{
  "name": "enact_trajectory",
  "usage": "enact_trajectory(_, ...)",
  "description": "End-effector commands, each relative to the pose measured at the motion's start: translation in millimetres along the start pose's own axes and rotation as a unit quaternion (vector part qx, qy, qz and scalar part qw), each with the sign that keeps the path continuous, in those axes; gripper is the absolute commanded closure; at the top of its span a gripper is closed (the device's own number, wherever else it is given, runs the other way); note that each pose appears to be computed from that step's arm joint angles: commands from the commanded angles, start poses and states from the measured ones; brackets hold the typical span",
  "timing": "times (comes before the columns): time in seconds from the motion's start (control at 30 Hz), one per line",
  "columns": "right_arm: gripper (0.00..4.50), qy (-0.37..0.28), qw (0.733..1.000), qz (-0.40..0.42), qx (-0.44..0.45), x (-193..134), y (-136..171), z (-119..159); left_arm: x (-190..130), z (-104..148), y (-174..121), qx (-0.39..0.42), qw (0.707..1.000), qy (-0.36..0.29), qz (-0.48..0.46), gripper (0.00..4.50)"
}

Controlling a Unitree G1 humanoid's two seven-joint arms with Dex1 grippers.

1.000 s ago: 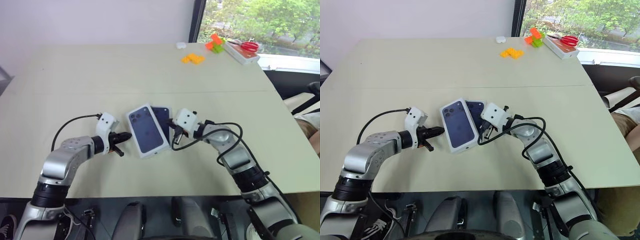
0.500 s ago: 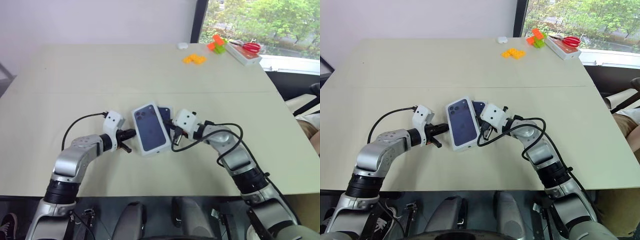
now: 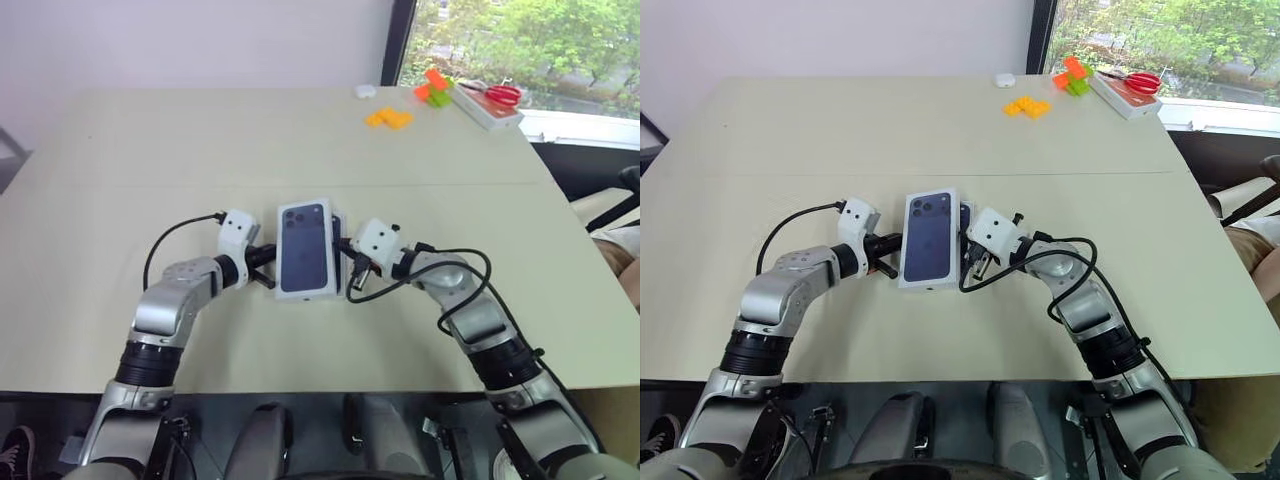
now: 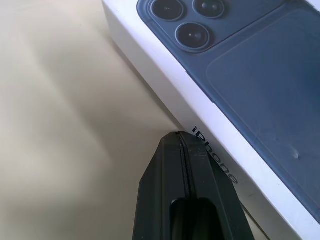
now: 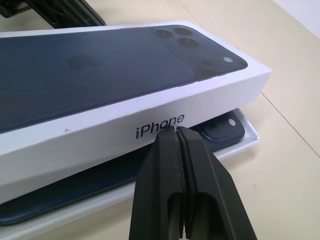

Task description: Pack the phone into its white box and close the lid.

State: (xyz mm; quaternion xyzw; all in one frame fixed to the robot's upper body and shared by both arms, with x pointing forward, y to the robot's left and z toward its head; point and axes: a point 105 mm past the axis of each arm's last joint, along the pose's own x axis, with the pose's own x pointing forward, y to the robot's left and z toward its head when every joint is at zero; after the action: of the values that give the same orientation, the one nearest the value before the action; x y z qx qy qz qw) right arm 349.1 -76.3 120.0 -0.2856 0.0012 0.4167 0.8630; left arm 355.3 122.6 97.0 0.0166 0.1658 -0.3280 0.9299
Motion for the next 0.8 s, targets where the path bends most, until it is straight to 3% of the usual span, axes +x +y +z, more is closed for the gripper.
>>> enact_trajectory(0.03,4.43,-0.008,1.0,-0.009,-0.007,-4.4,-4.8,3.7,5.2,16.5,-11.7,0.02,0.999,-0.023,-0.026,4.5)
enact_trajectory(0.8,4.43,0.009,0.999,-0.031,-0.003,-7.9,-9.4,-5.3,13.6,7.7,-13.4,-0.007,0.999,-0.007,-0.031,4.5)
